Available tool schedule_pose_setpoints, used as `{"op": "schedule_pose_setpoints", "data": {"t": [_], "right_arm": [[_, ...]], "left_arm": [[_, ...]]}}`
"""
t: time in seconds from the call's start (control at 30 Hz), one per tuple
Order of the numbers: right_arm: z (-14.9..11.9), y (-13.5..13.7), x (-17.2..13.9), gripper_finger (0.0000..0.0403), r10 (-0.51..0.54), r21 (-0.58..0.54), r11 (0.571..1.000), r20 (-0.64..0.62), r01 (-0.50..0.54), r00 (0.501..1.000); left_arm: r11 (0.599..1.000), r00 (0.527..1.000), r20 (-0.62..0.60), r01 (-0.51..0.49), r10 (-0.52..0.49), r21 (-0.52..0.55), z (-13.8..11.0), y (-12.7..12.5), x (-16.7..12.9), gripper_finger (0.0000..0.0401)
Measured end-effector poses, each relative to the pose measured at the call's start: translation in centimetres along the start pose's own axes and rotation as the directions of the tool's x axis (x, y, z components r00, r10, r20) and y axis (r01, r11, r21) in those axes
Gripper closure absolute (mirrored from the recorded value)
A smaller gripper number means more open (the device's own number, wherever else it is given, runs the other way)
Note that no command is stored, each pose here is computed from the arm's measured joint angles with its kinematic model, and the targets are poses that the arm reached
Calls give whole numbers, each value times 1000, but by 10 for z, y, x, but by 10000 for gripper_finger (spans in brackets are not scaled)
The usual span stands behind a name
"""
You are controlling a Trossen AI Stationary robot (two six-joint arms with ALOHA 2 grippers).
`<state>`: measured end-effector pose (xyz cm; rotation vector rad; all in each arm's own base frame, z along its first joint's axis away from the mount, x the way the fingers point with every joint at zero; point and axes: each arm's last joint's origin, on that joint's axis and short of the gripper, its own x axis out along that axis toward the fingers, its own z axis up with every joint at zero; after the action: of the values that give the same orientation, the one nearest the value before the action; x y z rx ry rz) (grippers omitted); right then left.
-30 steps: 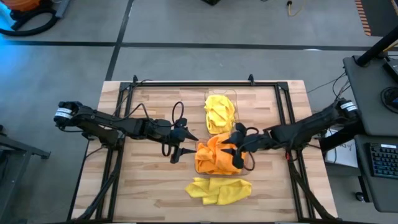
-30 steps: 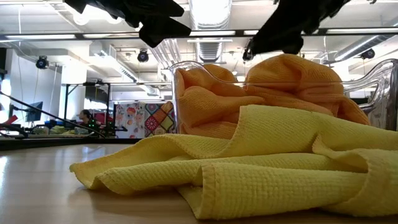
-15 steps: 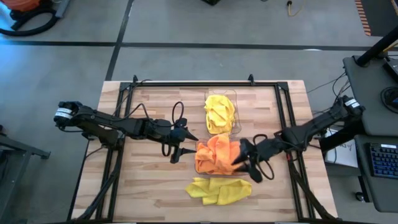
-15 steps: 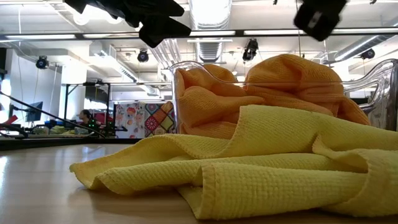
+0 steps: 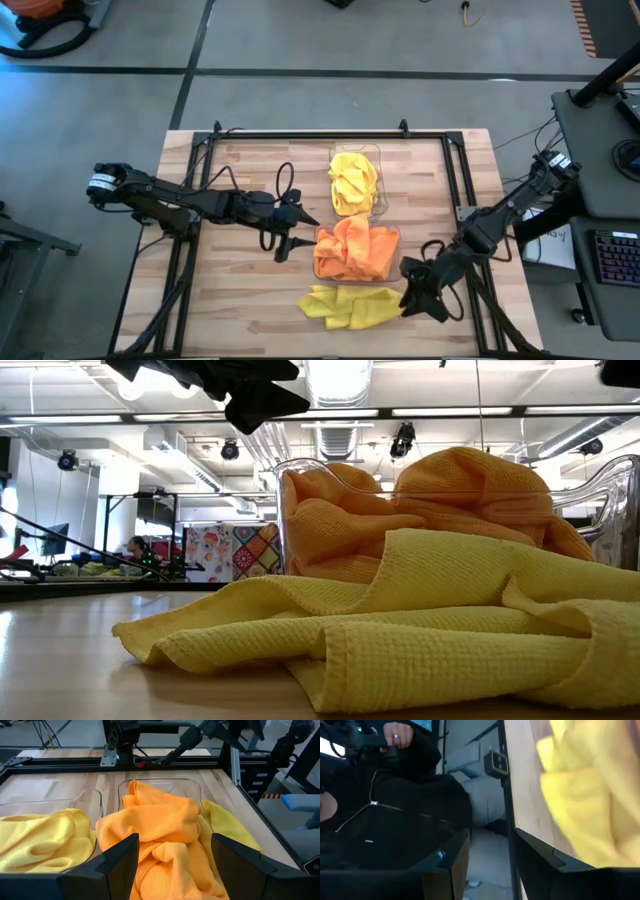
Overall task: Sort microfiber towel by color & place in baskets
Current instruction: Put the yellow towel into the top transparent bin
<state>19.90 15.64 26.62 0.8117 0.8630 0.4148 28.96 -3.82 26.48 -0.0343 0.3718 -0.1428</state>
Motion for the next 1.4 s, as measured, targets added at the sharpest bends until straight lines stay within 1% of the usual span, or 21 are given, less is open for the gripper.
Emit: {"op": "schedule_pose_setpoints", "data": {"t": [0.1,0.23,0.33,0.43,0.5,0.57,0.6,0.73,0.9,1.07,1.27,1.33,1.4], "right_arm": [[-7,1,4,262,-9,59,998,-34,11,999],[-18,-1,9,262,-58,137,988,-93,71,994],[-27,-6,10,262,-129,206,966,-151,159,980],[-35,-16,9,262,-247,256,922,-193,292,950],[-39,-22,9,262,-329,256,893,-191,370,925],[-42,-27,10,262,-390,240,874,-175,423,904],[-43,-29,12,262,-408,221,871,-169,438,897],[-46,-36,23,260,-455,179,857,-177,483,873],[-53,-48,42,239,-523,86,832,-213,549,826],[-57,-55,64,217,-534,-9,839,-216,545,818],[-61,-69,77,209,-617,-56,784,-184,618,765],[-61,-70,79,209,-627,-78,778,-155,623,763],[-60,-69,81,209,-617,-91,787,-132,611,776]], "left_arm": [[1000,1000,0,0,0,-1,0,0,0,169],[1000,1000,9,0,0,0,1,0,0,169],[1000,1000,16,1,-1,0,2,0,0,169],[1000,1000,18,1,-1,0,2,0,0,169],[1000,1000,18,0,-1,8,2,0,0,169],[1000,1000,21,1,-1,12,3,0,0,169],[1000,1000,22,1,-1,13,3,0,0,169],[1000,1000,29,0,-1,22,6,0,0,169],[999,999,34,0,-1,32,8,0,-1,169],[999,999,34,0,-1,45,8,0,-1,169],[998,999,37,-1,-1,57,9,0,-1,169],[998,999,38,-1,-1,63,9,0,-1,169],[998,999,38,-1,-1,67,9,0,-1,169]]}}
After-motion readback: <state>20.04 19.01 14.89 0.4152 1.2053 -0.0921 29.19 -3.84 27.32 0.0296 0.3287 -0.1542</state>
